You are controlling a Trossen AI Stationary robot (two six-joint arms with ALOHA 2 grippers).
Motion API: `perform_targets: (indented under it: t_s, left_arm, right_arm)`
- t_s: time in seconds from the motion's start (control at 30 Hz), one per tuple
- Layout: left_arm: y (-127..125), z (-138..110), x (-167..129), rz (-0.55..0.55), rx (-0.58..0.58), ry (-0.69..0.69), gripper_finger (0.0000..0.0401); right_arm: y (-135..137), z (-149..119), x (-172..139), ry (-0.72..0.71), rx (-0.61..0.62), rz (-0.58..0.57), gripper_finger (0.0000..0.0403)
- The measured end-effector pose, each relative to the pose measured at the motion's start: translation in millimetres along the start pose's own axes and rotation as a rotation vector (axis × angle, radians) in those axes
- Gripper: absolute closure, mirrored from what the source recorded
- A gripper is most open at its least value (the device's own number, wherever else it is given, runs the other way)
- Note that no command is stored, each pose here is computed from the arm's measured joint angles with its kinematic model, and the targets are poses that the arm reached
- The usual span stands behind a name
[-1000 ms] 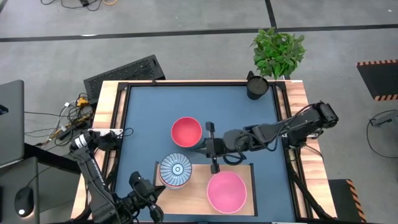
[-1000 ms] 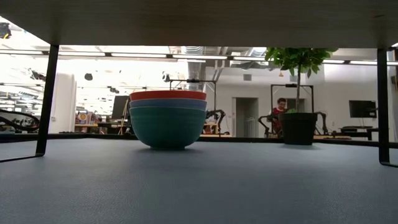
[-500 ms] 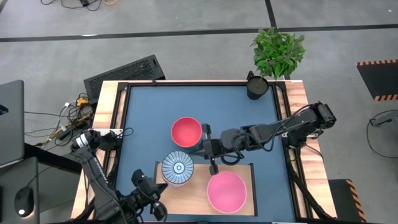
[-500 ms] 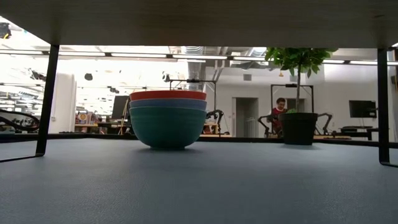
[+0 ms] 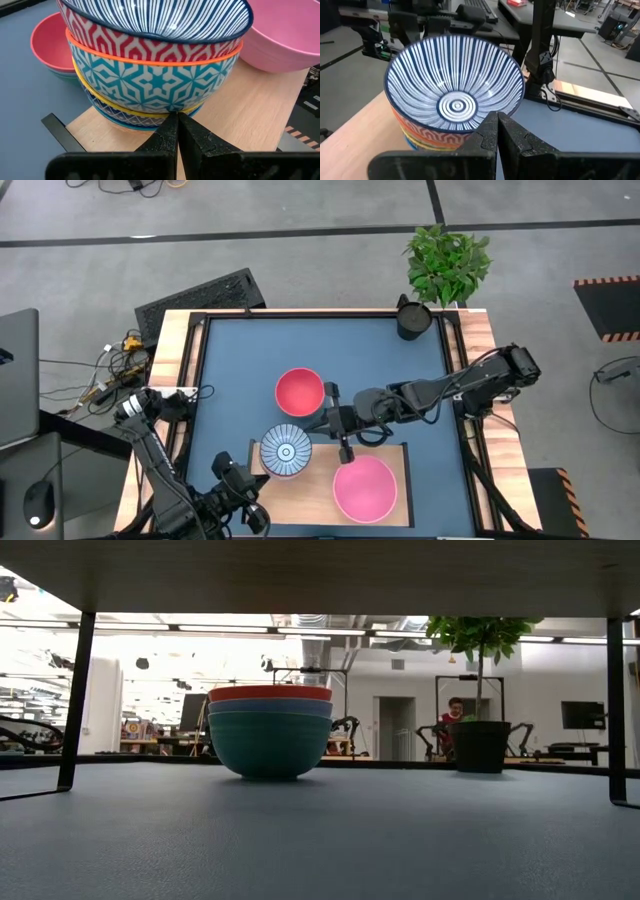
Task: Place and stack bowls onto a shelf
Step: Adjust the stacked bowls on the shelf
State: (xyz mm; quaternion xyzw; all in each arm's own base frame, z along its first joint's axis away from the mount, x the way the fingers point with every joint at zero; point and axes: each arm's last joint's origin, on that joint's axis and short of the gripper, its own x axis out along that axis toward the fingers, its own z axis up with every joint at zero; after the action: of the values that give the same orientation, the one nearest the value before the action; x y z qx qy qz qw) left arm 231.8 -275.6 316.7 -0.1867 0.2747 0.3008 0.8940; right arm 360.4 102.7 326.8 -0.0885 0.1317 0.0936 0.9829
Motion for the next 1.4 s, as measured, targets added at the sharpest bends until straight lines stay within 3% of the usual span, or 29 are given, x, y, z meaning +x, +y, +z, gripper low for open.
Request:
perform_targets:
  t_s: [0.53,1.07,1.2,1.4]
  left_arm:
    - [-0.7,2.7,3.2,0.003,-0.016,-0.007,0.0401]
    - [-5.7,14.2,-11.6,-0.053,-0.019,-0.023,0.0401]
    - [-7.0,19.5,-19.3,-0.082,-0.039,-0.130,0.0401]
    - [0.9,22.2,-8.9,-0.009,-0.008,-0.126,0.0401]
  right_arm:
    - [0.4,-0.8,0.0,0.008,0.001,0.011,0.0376]
    - [0.2,-5.3,-0.1,0.055,-0.023,0.018,0.0376]
    - [-0.2,-5.4,-0.1,0.055,-0.025,0.016,0.0376]
    - [-1.5,-5.8,0.0,0.059,-0.024,0.012,0.0376]
